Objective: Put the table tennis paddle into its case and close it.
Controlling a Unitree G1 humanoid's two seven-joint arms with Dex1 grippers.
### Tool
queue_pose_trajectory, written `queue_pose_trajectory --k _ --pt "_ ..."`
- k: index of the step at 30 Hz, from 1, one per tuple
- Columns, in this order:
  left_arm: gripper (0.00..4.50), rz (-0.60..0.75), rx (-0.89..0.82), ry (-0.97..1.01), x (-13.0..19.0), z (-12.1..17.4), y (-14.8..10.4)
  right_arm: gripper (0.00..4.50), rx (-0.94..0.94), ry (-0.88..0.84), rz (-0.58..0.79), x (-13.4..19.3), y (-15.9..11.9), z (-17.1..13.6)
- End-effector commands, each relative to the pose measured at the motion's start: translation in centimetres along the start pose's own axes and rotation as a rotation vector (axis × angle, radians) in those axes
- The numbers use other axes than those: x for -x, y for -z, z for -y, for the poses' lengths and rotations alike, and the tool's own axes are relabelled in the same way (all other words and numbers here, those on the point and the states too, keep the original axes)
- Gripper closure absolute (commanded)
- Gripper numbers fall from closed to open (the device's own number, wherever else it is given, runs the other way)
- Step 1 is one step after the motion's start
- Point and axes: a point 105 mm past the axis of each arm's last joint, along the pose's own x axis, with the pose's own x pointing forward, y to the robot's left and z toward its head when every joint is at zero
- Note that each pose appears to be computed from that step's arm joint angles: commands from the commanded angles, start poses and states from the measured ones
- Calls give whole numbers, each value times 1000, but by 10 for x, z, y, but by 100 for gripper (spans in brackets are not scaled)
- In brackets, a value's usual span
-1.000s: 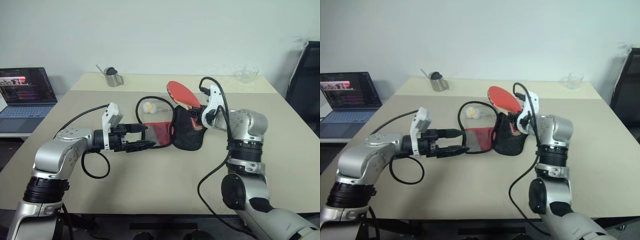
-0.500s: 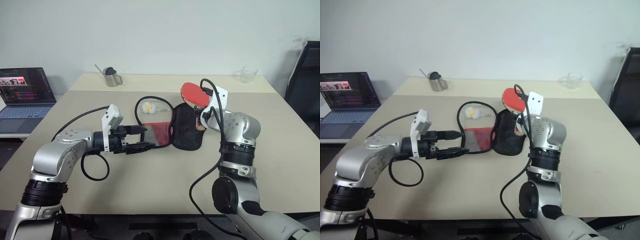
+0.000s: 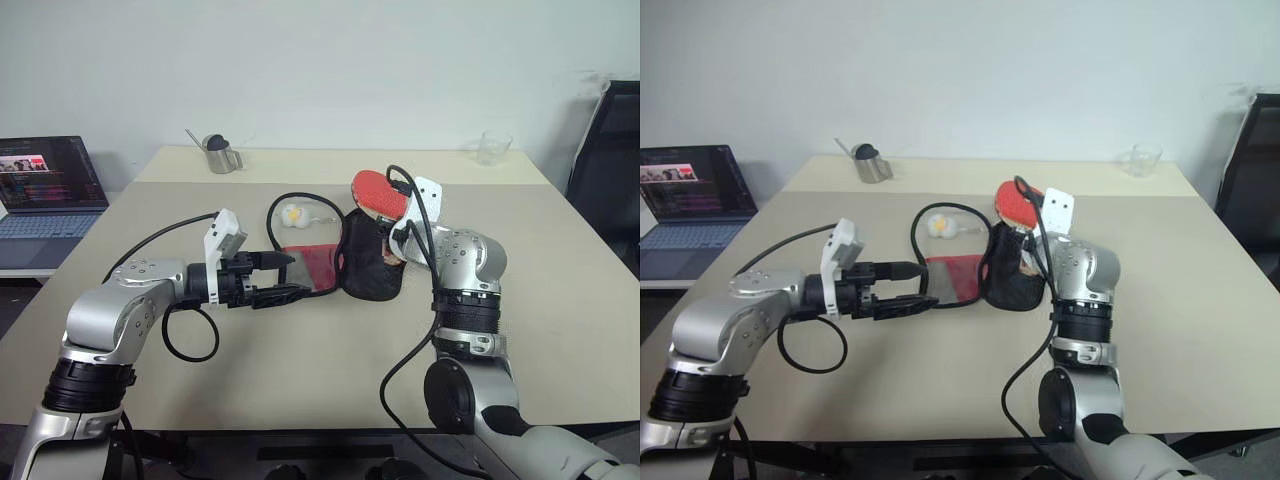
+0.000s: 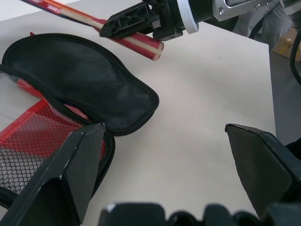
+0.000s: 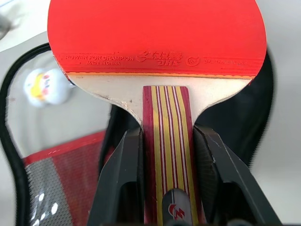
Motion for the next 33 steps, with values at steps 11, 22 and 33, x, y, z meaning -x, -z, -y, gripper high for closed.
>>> queue_pose_trajectory --k 11,22,33 --pt "0 14 -33 7 3 8 -8 340 -76 -107 -177 -15 80 -45" --pt "0 2 -33 3 5 10 -6 340 -112 -67 -197 -22 89 -38" --pt "0 -2 -36 0 5 9 -7 340 -138 -20 -145 -23 78 -31"
